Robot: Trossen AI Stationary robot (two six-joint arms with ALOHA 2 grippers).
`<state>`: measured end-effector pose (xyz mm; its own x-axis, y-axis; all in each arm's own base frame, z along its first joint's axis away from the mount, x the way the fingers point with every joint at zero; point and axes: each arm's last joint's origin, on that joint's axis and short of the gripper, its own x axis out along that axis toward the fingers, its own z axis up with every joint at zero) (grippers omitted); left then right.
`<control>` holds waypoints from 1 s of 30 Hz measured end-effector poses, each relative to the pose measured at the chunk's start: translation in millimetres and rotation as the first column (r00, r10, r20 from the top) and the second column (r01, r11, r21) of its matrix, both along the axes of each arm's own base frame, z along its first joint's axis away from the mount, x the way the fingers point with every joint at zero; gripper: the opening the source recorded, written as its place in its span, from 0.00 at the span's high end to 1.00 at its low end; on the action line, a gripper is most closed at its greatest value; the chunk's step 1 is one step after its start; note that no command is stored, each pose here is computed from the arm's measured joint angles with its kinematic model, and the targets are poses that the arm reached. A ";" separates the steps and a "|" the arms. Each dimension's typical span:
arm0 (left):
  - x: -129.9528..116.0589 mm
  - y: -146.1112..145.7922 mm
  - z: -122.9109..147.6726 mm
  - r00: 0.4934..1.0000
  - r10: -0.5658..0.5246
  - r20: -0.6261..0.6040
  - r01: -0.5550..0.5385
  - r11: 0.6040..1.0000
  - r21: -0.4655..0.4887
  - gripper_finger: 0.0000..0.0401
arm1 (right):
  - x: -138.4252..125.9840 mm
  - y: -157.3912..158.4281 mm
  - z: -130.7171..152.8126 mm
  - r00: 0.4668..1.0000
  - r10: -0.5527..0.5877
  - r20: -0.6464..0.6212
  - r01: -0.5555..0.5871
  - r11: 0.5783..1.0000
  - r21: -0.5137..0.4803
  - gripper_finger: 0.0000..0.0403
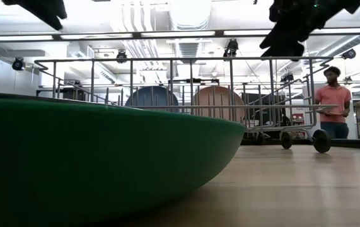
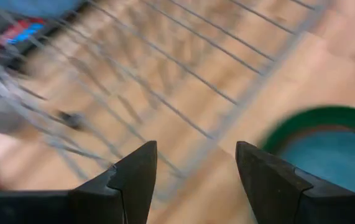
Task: Sort dishes
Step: Put the blue floral plate into the dish rack
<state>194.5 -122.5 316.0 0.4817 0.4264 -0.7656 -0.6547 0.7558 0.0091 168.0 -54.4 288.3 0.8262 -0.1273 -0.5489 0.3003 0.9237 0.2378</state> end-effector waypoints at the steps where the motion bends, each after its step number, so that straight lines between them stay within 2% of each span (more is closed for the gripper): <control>1: 0.3 -8.3 -3.0 1.000 -0.010 0.010 0.010 1.000 -0.015 0.48 | 0.8 4.1 -4.6 1.000 0.015 0.003 -0.015 1.000 0.012 0.50; 6: 3.3 -44.8 -25.1 1.000 0.003 0.013 -0.002 0.996 -0.086 0.48 | 8.1 25.7 -20.1 0.994 0.109 0.016 -0.110 0.992 0.058 0.51; 12: 11.5 -68.8 -60.7 0.982 0.141 -0.129 -0.163 0.970 -0.181 0.48 | 17.9 54.1 -28.9 0.984 0.176 0.017 -0.177 0.982 0.071 0.51; 16: 16.3 -81.7 -86.8 0.928 0.215 -0.305 -0.291 0.929 -0.230 0.48 | 22.0 75.5 -34.2 0.980 0.200 -0.012 -0.198 0.977 0.082 0.50; 20: 17.3 -94.1 -109.3 0.868 0.257 -0.425 -0.375 0.900 -0.220 0.48 | 28.4 98.2 -42.3 0.976 0.216 -0.039 -0.212 0.973 0.087 0.50; 22: 18.8 -101.1 -113.8 0.865 0.272 -0.421 -0.383 0.900 -0.207 0.48 | 32.9 109.9 -48.6 0.973 0.223 -0.058 -0.217 0.972 0.090 0.50; 30: 30.7 -139.8 -90.9 0.953 0.231 -0.197 -0.273 0.935 -0.226 0.48 | 51.3 150.4 -81.2 0.973 0.198 -0.118 -0.192 0.979 0.063 0.50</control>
